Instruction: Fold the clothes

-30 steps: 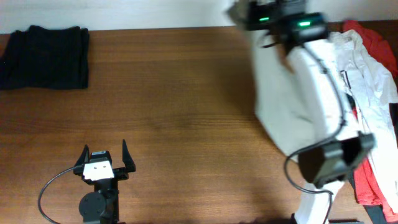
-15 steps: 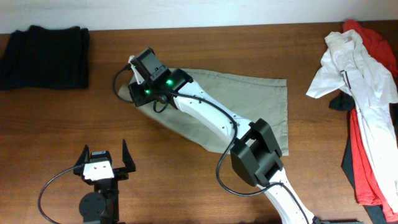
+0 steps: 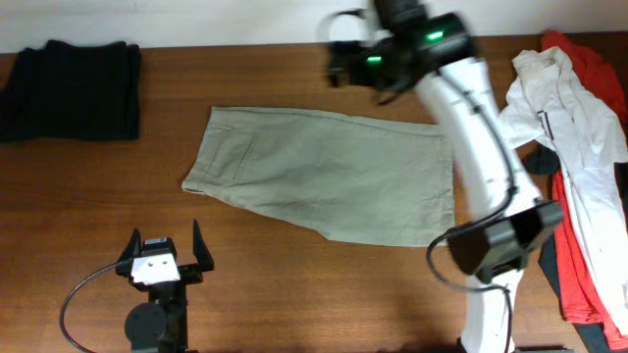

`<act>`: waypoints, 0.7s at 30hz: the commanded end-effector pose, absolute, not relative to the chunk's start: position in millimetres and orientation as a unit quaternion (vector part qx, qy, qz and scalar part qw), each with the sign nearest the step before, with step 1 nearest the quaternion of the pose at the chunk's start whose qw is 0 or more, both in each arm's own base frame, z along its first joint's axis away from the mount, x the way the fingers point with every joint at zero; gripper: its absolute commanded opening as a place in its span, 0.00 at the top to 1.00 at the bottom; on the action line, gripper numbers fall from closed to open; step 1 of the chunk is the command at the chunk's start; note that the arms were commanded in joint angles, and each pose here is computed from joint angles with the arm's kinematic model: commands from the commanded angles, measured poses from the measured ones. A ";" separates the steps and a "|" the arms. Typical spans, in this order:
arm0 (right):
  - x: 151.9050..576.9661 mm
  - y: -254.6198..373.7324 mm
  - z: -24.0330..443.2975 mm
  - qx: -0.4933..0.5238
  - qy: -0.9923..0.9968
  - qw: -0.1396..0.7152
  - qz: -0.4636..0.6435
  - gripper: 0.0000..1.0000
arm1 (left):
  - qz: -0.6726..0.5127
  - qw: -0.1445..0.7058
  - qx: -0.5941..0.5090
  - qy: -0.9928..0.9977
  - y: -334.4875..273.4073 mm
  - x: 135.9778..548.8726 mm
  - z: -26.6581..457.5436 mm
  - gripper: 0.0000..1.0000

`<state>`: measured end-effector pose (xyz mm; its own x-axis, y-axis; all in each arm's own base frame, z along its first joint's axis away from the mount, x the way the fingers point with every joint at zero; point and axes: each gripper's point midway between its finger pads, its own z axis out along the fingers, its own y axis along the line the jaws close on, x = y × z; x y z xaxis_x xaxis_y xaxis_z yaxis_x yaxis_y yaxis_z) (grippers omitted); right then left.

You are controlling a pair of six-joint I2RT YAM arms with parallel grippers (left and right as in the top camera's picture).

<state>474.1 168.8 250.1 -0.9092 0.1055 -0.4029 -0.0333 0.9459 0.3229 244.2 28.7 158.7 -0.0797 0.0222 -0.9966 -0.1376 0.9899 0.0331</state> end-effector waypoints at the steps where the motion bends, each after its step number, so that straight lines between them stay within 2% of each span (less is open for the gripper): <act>1: 466.7 80.7 228.3 0.110 0.976 0.158 0.105 0.01 | 0.059 0.677 -0.029 0.733 25.9 244.5 157.4 0.01; 5: 448.6 -3.7 212.1 0.193 0.974 0.111 0.042 0.01 | 0.059 0.677 -0.029 0.733 25.9 244.5 157.3 0.01; 9: 436.7 -44.4 204.3 0.240 0.966 0.088 0.033 0.01 | 0.059 0.678 -0.029 0.732 25.8 244.6 158.0 0.01; 13: 428.2 -65.7 193.4 0.265 0.961 0.068 0.028 0.01 | 0.022 0.691 0.006 0.723 8.6 246.3 164.8 0.01; 18: 424.7 -79.2 189.7 0.281 0.957 0.063 0.027 0.01 | -0.079 0.754 0.120 0.641 -44.2 236.6 213.7 0.01; 21: 424.6 -80.0 189.7 0.282 0.957 0.063 0.027 0.01 | -0.102 0.758 0.119 0.634 -48.7 233.4 224.1 0.01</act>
